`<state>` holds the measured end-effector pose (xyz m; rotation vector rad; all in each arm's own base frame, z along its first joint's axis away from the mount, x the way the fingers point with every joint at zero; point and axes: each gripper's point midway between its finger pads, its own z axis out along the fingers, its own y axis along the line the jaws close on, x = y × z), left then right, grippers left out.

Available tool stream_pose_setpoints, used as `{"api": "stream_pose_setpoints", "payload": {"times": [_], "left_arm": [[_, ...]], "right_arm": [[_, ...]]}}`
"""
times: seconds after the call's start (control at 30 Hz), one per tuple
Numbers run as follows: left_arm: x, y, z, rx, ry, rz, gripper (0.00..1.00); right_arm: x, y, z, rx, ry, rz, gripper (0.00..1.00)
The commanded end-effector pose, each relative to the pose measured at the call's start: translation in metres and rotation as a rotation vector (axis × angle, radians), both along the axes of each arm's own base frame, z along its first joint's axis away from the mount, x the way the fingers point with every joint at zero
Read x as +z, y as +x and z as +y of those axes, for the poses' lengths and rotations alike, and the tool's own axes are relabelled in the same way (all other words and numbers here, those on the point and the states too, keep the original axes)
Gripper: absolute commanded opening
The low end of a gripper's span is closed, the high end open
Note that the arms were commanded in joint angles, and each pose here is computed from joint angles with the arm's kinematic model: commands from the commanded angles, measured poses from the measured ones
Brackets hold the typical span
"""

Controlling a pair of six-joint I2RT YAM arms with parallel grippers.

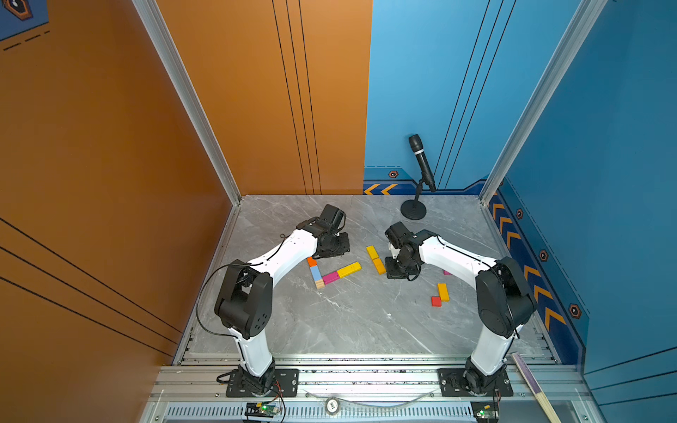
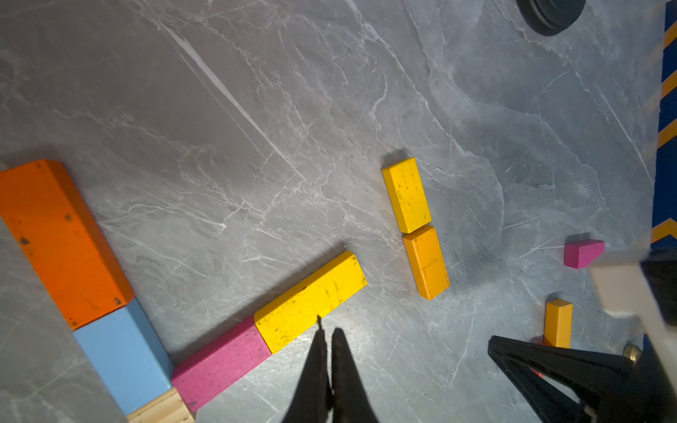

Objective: Assemble the letter v with building blocks
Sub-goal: Assemble the building block at the center of the board.

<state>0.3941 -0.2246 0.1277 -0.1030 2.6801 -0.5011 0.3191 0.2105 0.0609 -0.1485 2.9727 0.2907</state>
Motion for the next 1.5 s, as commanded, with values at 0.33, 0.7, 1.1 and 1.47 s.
{"api": "stream_pose_setpoints", "payload": {"times": [0.33,0.7,1.1,1.47], "left_arm": [[0.005,0.003,0.001,0.006,-0.017,-0.011,0.08],[0.005,0.002,0.003,0.01,-0.016,-0.009,0.08],[0.005,-0.001,0.006,0.017,-0.011,-0.008,0.08],[0.004,-0.001,0.008,0.021,-0.009,-0.008,0.08]], "right_arm": [[-0.043,0.008,0.019,-0.058,0.061,0.048,0.0],[-0.046,0.019,0.016,-0.088,0.049,0.026,0.0],[-0.044,0.028,0.022,-0.101,0.07,0.01,0.0],[-0.043,0.036,0.025,-0.107,0.076,-0.004,0.0]]}}
